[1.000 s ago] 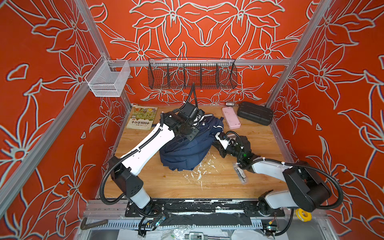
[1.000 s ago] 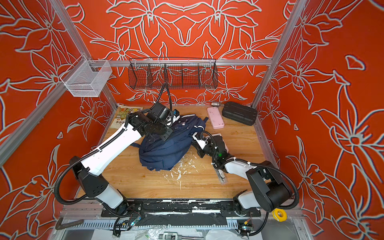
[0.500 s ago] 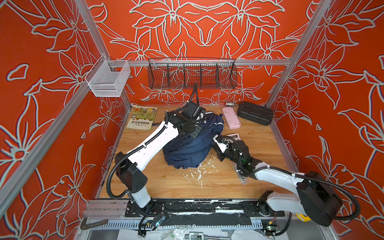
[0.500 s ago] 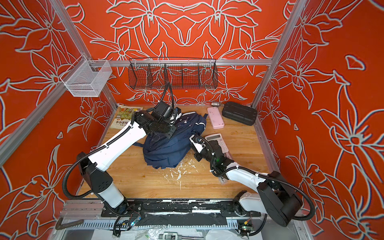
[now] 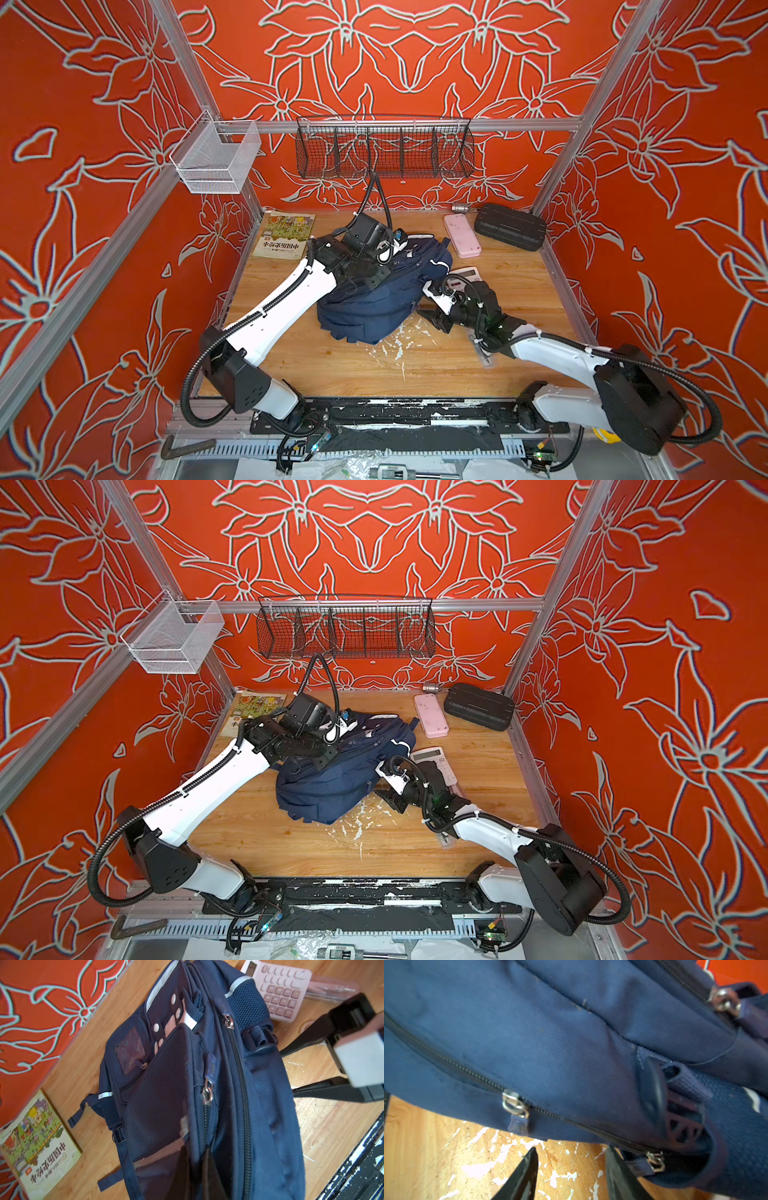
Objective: Pack the student bag
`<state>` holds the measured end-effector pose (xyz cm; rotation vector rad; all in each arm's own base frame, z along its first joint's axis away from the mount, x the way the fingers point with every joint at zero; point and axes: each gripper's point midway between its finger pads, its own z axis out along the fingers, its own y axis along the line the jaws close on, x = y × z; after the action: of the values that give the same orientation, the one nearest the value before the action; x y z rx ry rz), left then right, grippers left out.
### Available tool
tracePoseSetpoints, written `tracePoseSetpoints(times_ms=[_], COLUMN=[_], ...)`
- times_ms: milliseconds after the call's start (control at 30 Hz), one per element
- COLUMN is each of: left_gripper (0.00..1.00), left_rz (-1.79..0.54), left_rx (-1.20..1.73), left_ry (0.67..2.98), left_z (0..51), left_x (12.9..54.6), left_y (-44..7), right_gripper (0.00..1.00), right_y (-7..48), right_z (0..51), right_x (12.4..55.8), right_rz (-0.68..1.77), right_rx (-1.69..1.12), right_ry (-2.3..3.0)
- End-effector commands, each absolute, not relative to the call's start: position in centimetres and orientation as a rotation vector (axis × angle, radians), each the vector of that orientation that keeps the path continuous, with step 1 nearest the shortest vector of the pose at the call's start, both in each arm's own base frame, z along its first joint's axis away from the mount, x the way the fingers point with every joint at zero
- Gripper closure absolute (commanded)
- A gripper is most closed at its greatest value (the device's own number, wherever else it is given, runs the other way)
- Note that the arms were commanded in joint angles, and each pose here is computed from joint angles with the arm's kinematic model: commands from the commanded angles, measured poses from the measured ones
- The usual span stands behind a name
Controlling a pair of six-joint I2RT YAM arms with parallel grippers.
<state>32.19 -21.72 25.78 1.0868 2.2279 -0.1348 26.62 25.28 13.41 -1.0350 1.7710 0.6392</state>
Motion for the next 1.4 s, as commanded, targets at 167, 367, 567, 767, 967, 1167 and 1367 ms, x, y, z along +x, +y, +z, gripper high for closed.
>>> tracePoseSetpoints(times_ms=[167, 367, 567, 767, 967, 1167, 1367], left_gripper=[1.00, 1.00, 1.00, 1.00, 1.00, 1.00, 1.00], left_rz=[-0.206, -0.220, -0.248, -0.267, -0.253, -0.227, -0.232], left_rx=[1.124, 1.121, 1.106, 1.100, 1.085, 1.014, 0.903], left_ry=[1.903, 1.893, 1.870, 1.860, 1.861, 1.921, 2.061], left_z=[31.1, 31.2, 31.8, 32.2, 32.4, 32.2, 31.0], left_x=[33.2, 33.5, 33.5, 33.4, 33.9, 35.1, 35.3], left_y=[-23.0, -23.1, -23.4, -23.6, -23.5, -23.1, -22.2], right_gripper=[0.54, 0.60, 0.63, 0.69, 0.81, 0.92, 1.00], right_y=[28.4, 29.1, 29.2, 29.7, 29.9, 29.4, 27.5], right_z=[16.5, 16.9, 16.3, 16.5, 15.8, 15.5, 15.5], right_x=[24.3, 24.1, 25.1, 25.8, 26.2, 26.6, 28.3], right_rz=[1.003, 1.057, 1.028, 1.048, 1.071, 1.033, 0.832], right_rx=[-1.155, -1.177, -1.151, -1.120, -1.100, -1.061, -0.998], right_ry=[1.616, 1.575, 1.594, 1.580, 1.607, 1.658, 1.710])
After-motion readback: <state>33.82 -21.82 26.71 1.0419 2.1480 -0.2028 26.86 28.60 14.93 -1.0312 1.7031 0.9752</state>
